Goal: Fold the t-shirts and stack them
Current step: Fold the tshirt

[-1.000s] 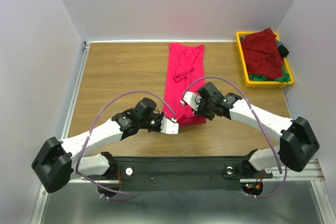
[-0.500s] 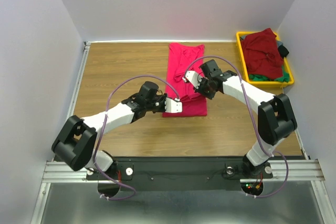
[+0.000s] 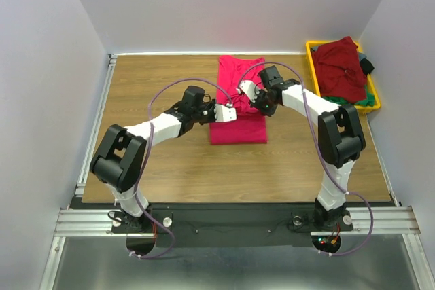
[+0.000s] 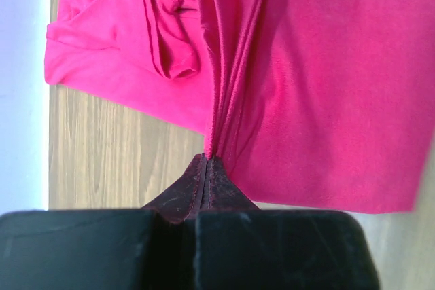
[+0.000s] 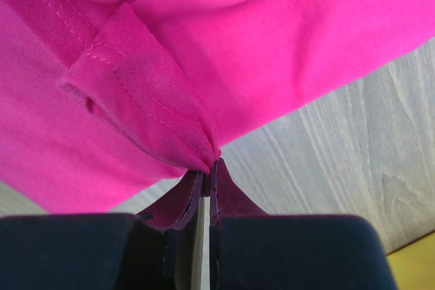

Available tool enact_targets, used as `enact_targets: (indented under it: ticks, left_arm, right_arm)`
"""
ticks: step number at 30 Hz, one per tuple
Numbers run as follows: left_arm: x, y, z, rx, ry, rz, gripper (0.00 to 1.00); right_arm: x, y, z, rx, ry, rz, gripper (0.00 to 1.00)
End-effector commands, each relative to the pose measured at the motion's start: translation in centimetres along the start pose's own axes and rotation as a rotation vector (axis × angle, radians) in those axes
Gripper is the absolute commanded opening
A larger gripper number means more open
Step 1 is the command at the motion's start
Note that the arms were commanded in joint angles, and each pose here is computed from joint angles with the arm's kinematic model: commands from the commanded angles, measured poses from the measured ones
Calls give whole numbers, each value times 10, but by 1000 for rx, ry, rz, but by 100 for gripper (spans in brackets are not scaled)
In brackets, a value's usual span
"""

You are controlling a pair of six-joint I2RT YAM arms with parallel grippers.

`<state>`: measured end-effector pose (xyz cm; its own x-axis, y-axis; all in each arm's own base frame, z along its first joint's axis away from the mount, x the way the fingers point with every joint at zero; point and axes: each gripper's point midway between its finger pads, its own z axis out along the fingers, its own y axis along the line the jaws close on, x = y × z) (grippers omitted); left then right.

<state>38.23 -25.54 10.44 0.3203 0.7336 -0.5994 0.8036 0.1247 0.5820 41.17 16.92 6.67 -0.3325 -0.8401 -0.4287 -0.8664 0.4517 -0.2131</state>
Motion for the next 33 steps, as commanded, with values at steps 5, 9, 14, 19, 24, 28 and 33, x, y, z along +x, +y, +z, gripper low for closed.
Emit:
enact_targets:
  ticks: [5, 9, 14, 19, 24, 28, 33]
  left_arm:
    - [-11, 43, 20, -59, -56, 21, 0]
    - [-2, 52, 30, -68, -41, 13, 0]
    - [13, 61, 42, -99, -6, -8, 13]
    - [6, 86, 26, -158, -17, -73, 32]
    - [-13, 90, -13, -149, -59, -163, 44]
    - [-23, 56, -38, -53, -89, -220, 45]
    - [-29, -7, -54, 72, -120, -251, 47]
  right_arm:
    - [-15, -38, -1, 53, -52, 12, 1]
    - [-13, -48, 12, 54, -41, 30, 1]
    - [-18, -54, 19, 60, -42, 51, 22]
    - [-30, -74, -5, 131, -82, 106, 44]
    - [-36, -82, -49, 189, -142, 158, 49]
    - [-29, -63, -73, 178, -158, 172, 50]
    - [-6, -8, -71, 19, -151, 188, 40]
